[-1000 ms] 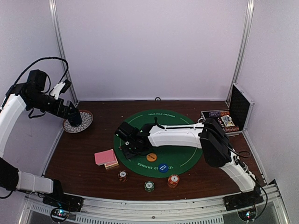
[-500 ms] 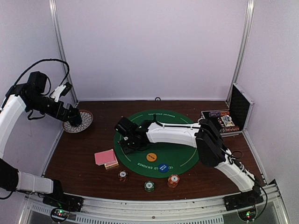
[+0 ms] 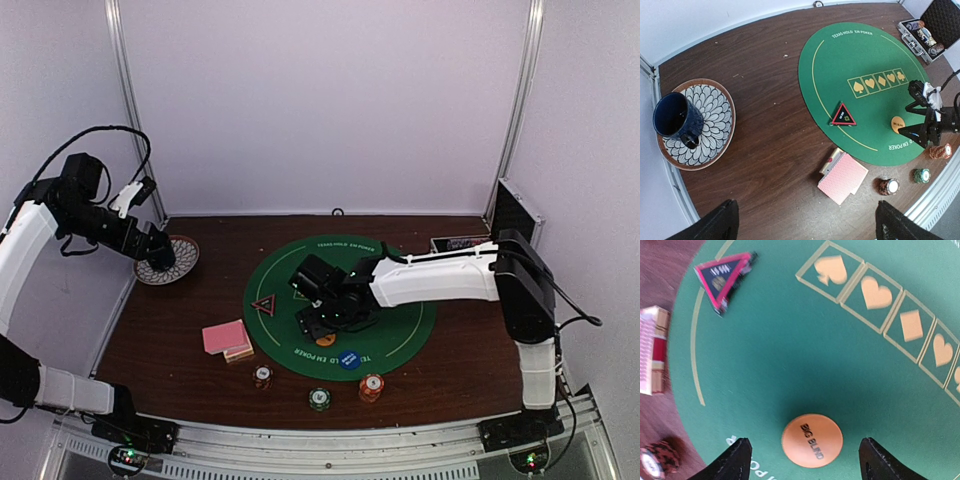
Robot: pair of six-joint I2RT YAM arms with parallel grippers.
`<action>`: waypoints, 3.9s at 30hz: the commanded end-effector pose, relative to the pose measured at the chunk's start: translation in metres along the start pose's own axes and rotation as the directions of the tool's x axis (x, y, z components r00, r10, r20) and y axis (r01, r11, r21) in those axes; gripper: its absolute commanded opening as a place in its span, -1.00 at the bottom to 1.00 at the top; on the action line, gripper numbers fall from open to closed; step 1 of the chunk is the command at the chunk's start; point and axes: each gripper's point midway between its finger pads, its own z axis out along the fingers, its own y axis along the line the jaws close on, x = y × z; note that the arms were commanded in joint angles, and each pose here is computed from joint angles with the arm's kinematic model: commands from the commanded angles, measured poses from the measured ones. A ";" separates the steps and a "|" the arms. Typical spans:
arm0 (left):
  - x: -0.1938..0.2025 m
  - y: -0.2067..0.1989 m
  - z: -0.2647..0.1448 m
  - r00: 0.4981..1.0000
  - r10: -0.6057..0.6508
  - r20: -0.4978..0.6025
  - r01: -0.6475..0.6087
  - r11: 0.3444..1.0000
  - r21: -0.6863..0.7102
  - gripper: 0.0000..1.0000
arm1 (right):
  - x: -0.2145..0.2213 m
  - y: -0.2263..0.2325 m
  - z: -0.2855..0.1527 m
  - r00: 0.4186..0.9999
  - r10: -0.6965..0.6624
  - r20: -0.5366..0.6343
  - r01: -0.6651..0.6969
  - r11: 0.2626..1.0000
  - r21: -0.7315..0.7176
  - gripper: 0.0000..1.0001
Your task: Distribute texas hold em gaming equipment
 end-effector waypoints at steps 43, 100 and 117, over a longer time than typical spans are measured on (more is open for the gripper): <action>-0.011 -0.014 -0.017 0.997 0.059 0.043 -0.061 0.997 0.046 0.95 | -0.047 -0.138 0.095 0.992 0.123 -0.013 -0.115 0.956 0.271 -0.11; 0.004 -0.015 -0.008 0.998 0.067 -0.012 -0.066 0.995 0.078 0.95 | 0.032 -0.025 -0.021 0.980 -0.156 -0.121 0.153 0.988 -0.033 0.64; 0.074 -0.048 0.029 0.960 0.247 -0.130 -0.216 0.953 0.212 0.95 | 0.092 -0.031 -0.008 0.940 -0.216 -0.265 0.218 0.976 -0.021 0.43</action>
